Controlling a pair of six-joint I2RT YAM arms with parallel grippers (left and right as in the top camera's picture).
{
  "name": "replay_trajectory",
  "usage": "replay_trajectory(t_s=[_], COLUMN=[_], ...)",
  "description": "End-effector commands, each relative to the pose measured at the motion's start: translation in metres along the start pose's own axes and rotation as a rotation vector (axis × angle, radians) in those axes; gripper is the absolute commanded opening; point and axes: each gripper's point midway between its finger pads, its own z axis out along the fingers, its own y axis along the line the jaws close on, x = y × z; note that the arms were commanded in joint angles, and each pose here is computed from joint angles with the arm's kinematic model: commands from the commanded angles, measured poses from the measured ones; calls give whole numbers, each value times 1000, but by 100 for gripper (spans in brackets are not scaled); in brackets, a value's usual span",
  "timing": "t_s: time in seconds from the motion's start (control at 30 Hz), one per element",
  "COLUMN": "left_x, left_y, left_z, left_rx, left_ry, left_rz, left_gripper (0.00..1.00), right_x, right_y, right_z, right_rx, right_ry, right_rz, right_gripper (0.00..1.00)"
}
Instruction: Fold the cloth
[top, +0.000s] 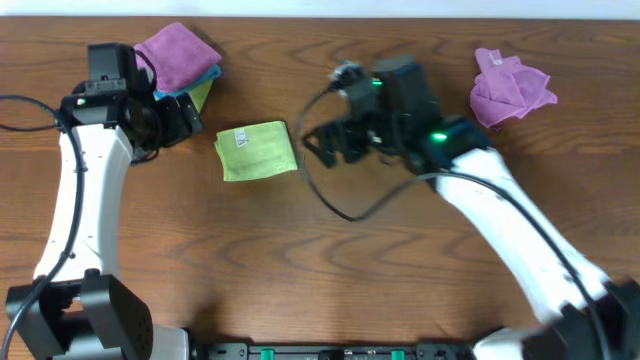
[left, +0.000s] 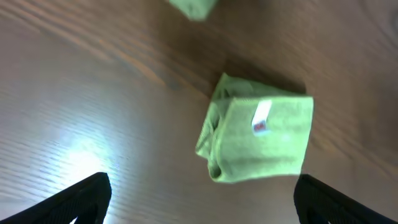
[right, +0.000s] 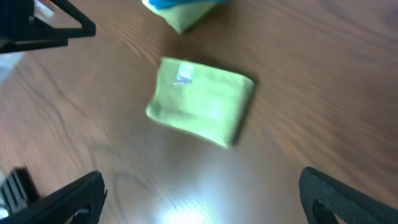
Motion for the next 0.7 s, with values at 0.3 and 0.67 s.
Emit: replay_trajectory(t_s=[0.3, 0.67], left_x=[78, 104], left_y=[-16, 0], left_z=[78, 116], left_rx=[284, 292], left_ry=[207, 178], left_rz=[-360, -558], left_gripper=[95, 95], right_x=[122, 150], right_y=[-53, -62], right_z=[-104, -122], right_rx=[180, 216], right_ry=[-183, -293], right_rz=[171, 387], right_gripper=[99, 99])
